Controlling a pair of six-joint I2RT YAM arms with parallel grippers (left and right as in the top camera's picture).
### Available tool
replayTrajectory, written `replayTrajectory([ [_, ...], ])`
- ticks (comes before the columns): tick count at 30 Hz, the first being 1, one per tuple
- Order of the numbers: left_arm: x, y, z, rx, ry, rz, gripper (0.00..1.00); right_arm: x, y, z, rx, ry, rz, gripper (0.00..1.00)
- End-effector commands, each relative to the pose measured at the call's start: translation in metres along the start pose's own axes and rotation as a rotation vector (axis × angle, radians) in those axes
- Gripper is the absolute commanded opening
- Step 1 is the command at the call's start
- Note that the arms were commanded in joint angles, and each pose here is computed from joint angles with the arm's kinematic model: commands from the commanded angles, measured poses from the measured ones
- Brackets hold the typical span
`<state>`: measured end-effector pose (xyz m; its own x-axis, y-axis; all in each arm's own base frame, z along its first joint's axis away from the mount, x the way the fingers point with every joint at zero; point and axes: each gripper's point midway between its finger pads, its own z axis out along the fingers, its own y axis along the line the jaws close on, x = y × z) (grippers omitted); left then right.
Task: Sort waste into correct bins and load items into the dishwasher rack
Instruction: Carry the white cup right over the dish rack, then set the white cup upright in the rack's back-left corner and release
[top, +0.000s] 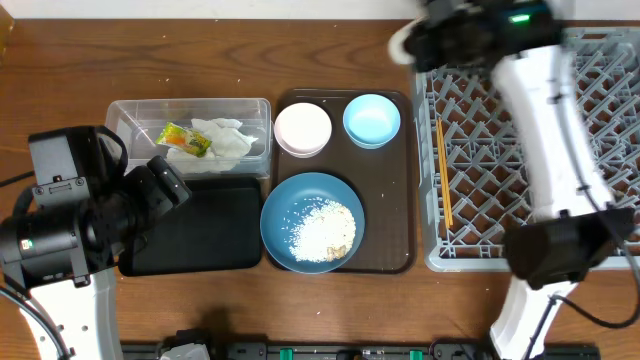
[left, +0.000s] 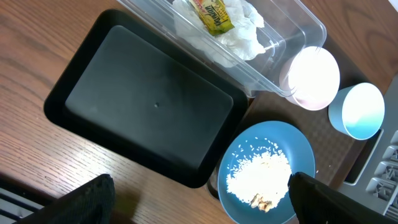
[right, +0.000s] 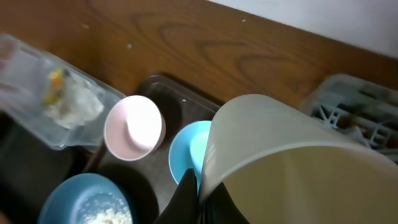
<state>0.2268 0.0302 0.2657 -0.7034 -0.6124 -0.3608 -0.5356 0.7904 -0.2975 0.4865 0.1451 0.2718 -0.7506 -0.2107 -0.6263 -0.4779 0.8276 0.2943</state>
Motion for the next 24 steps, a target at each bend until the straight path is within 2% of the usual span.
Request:
replayTrajectory([
  [1, -0.004, 0.0, -0.004, -0.003, -0.018, -0.005, 0.92, 0.007, 0.0, 0.001, -0.296, -0.028, 0.025, 0.01],
  [9, -0.004, 0.0, -0.004, -0.003, -0.018, -0.005, 0.92, 0.017, -0.039, 0.002, -0.573, -0.123, 0.09, 0.01],
  [14, -0.004, 0.0, -0.004, -0.003, -0.018, -0.005, 0.91, 0.021, -0.042, 0.014, -0.717, -0.191, 0.066, 0.01],
  [24, -0.004, 0.0, -0.004, -0.003, -0.018, -0.005, 0.91, 0.053, -0.07, 0.067, -0.733, -0.145, 0.106, 0.01],
])
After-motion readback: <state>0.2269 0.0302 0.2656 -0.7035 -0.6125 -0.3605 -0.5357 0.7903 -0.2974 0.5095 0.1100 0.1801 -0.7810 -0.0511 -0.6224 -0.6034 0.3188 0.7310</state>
